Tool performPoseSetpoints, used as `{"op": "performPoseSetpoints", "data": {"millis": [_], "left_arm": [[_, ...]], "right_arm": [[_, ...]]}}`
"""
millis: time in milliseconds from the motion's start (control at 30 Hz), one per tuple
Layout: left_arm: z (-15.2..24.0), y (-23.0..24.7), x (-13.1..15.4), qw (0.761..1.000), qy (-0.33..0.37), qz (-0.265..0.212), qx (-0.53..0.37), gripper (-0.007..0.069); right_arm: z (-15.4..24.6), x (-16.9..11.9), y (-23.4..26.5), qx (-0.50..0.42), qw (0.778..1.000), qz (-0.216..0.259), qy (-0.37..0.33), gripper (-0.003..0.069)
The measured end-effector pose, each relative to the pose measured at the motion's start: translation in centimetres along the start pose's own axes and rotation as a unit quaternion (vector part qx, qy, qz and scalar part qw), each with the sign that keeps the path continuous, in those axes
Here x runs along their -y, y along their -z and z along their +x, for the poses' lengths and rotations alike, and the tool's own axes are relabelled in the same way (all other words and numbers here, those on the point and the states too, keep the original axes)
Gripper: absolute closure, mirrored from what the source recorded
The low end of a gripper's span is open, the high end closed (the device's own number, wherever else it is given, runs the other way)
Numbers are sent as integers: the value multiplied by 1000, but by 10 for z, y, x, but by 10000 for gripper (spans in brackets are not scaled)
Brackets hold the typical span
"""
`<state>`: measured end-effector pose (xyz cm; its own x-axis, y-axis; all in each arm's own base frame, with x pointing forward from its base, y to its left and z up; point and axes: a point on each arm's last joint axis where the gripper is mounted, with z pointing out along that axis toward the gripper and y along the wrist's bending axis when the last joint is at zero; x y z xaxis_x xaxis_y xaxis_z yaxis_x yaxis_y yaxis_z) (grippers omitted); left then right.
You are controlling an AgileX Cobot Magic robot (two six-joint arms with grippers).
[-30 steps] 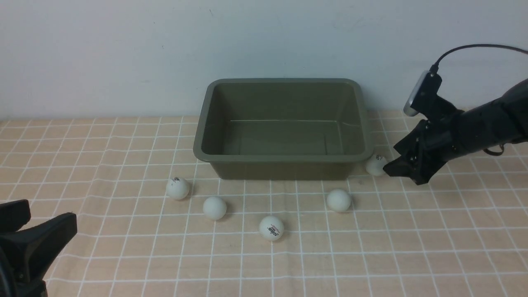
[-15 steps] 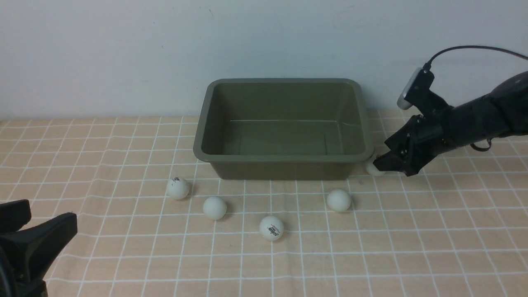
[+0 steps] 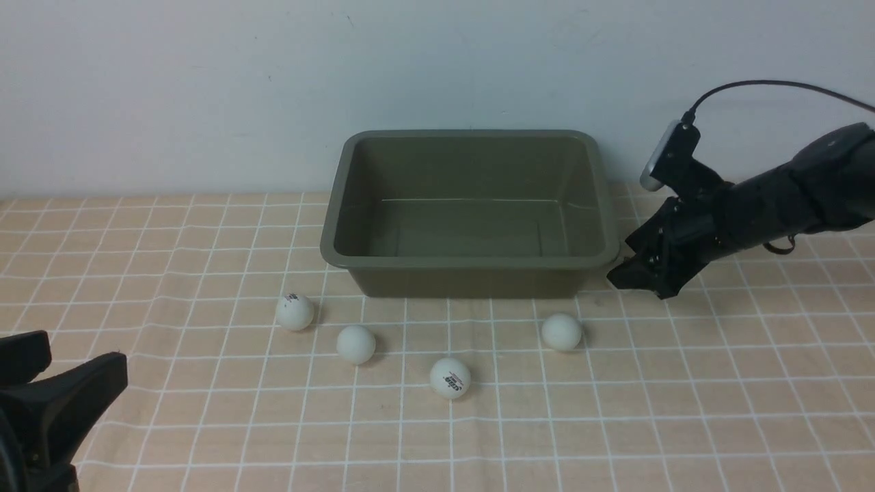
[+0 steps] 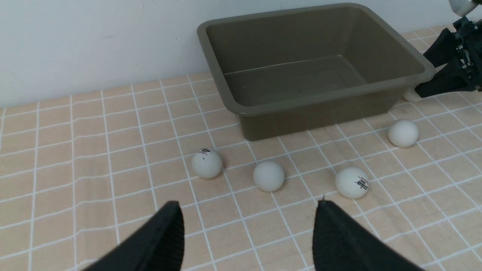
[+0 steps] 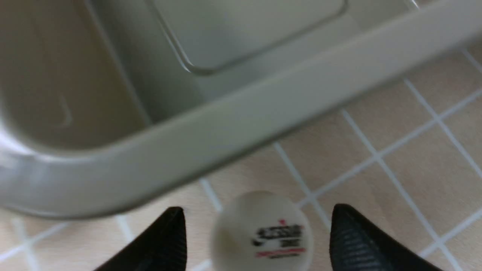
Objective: Put the table tennis balls into the box on the light coffee tablecloth.
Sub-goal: 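Reach for and grasp a ping pong ball on the table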
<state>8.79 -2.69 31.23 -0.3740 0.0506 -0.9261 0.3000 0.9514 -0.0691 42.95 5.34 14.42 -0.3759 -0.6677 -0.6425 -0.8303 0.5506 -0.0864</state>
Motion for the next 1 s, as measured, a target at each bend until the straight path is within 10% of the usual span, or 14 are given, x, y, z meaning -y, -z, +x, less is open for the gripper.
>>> {"op": "performPoseSetpoints", "data": {"millis": [700, 1000], "left_arm": [[0, 0, 0, 1000, 0, 1, -2, 239], [1, 0, 0, 1000, 0, 2, -3, 239]], "right_arm": [[-9, 29, 41, 47, 990, 104, -80, 310], [-79, -8, 51, 144, 988, -16, -56, 310]]}}
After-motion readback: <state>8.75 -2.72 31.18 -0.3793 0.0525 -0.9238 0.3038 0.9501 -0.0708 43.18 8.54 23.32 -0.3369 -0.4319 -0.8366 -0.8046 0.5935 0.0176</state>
